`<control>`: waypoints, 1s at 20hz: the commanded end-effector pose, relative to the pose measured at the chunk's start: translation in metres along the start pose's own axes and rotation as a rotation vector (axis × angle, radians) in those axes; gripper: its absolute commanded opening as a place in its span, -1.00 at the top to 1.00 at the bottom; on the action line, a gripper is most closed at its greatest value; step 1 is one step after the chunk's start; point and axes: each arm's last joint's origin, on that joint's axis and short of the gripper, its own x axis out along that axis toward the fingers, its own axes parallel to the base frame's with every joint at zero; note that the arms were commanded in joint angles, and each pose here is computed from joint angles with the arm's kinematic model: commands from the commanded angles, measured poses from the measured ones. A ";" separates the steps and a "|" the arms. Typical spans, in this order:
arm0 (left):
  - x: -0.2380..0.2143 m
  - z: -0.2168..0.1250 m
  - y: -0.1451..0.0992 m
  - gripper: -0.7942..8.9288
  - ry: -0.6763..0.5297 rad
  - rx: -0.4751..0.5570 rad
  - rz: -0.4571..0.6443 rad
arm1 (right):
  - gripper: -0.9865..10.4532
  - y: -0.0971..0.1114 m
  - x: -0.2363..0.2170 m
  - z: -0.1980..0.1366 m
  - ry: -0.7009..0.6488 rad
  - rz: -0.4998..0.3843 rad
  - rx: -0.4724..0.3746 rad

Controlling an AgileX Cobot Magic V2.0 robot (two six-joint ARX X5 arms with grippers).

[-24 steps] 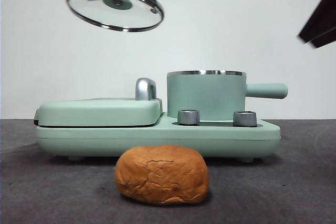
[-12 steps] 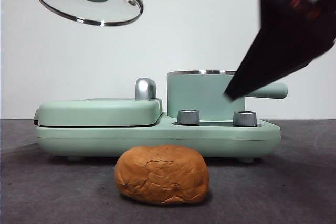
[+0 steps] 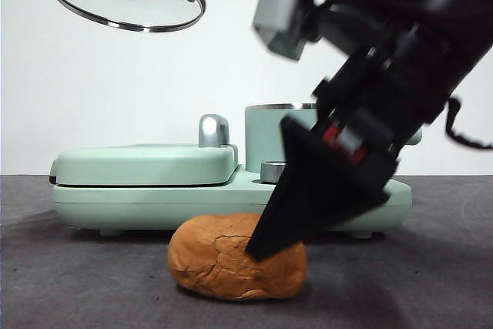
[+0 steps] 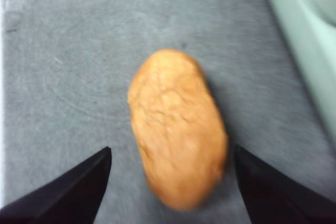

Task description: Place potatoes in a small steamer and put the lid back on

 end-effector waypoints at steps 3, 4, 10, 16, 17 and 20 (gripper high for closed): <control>-0.002 0.007 -0.001 0.82 -0.041 0.010 -0.003 | 0.48 0.003 0.016 0.002 0.028 -0.001 0.033; -0.002 0.007 -0.001 0.82 -0.041 0.010 -0.003 | 0.48 0.003 0.015 0.003 0.030 -0.018 0.059; -0.002 0.007 -0.001 0.82 -0.042 0.010 -0.003 | 0.48 0.005 -0.035 0.031 0.019 -0.071 0.214; -0.002 0.007 -0.001 0.82 -0.042 0.010 -0.003 | 0.48 -0.004 -0.099 0.076 0.070 -0.241 0.435; -0.002 0.007 -0.001 0.82 -0.041 0.010 -0.003 | 0.48 -0.007 -0.110 0.084 0.059 -0.274 0.455; -0.002 0.007 -0.001 0.82 -0.036 0.007 -0.003 | 0.48 -0.017 -0.130 0.096 0.037 -0.317 0.502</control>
